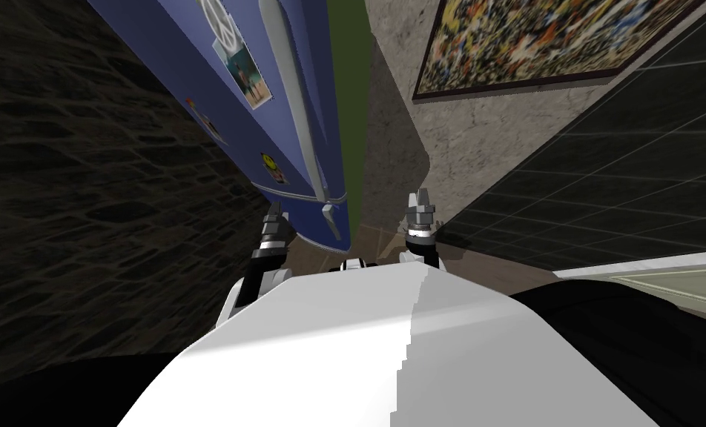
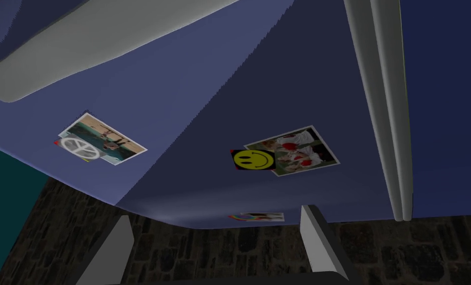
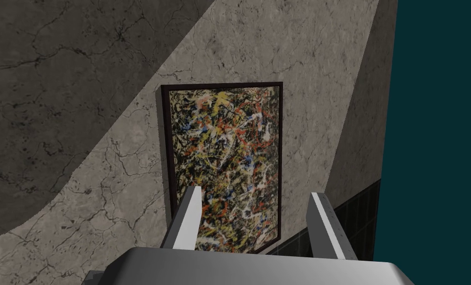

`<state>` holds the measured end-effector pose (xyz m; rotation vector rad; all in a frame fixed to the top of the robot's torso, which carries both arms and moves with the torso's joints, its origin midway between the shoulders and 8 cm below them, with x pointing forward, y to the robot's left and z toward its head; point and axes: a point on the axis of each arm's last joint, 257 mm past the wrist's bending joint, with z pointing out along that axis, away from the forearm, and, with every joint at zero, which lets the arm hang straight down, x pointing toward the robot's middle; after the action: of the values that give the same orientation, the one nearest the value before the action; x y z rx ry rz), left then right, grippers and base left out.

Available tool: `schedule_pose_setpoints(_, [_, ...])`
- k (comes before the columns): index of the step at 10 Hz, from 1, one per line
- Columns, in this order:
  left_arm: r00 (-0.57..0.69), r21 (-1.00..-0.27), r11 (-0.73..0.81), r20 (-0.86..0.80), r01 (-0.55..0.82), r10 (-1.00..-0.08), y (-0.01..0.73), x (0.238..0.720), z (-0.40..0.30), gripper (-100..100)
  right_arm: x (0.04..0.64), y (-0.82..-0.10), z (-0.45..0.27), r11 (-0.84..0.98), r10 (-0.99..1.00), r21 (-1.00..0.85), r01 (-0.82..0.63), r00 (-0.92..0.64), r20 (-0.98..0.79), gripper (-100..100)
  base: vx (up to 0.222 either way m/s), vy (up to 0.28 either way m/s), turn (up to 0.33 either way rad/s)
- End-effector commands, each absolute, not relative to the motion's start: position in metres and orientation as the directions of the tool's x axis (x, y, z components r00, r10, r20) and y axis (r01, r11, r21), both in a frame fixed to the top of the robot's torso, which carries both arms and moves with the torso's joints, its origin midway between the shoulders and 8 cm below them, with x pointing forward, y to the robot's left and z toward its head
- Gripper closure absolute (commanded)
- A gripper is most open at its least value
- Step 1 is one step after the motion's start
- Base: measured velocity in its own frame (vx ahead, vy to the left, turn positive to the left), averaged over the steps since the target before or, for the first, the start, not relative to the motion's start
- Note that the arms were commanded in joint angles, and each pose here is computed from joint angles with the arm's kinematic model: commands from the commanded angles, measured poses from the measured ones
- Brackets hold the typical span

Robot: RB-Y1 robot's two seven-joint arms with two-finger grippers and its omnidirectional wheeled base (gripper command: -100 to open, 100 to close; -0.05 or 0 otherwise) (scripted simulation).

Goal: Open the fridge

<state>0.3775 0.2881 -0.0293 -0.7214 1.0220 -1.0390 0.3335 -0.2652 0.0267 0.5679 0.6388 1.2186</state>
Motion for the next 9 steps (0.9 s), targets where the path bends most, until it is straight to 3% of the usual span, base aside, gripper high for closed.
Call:
schedule_pose_setpoints(1, [0.139,-0.877,0.372,-0.345,0.305,-0.928,0.288,0.38,-0.036,-100,0.334,-0.265,0.027,0.251,0.966,0.703,-0.666,0.216,-0.141,0,0.048,-0.05,-0.034])
schedule_pose_setpoints(9, [0.073,-0.885,0.438,-0.432,0.16,-0.899,0.289,0.385,-0.064,-100,0.334,-0.265,0.027,0.251,0.966,0.703,-0.666,0.216,-0.141,0,0.06,-0.074,-0.041])
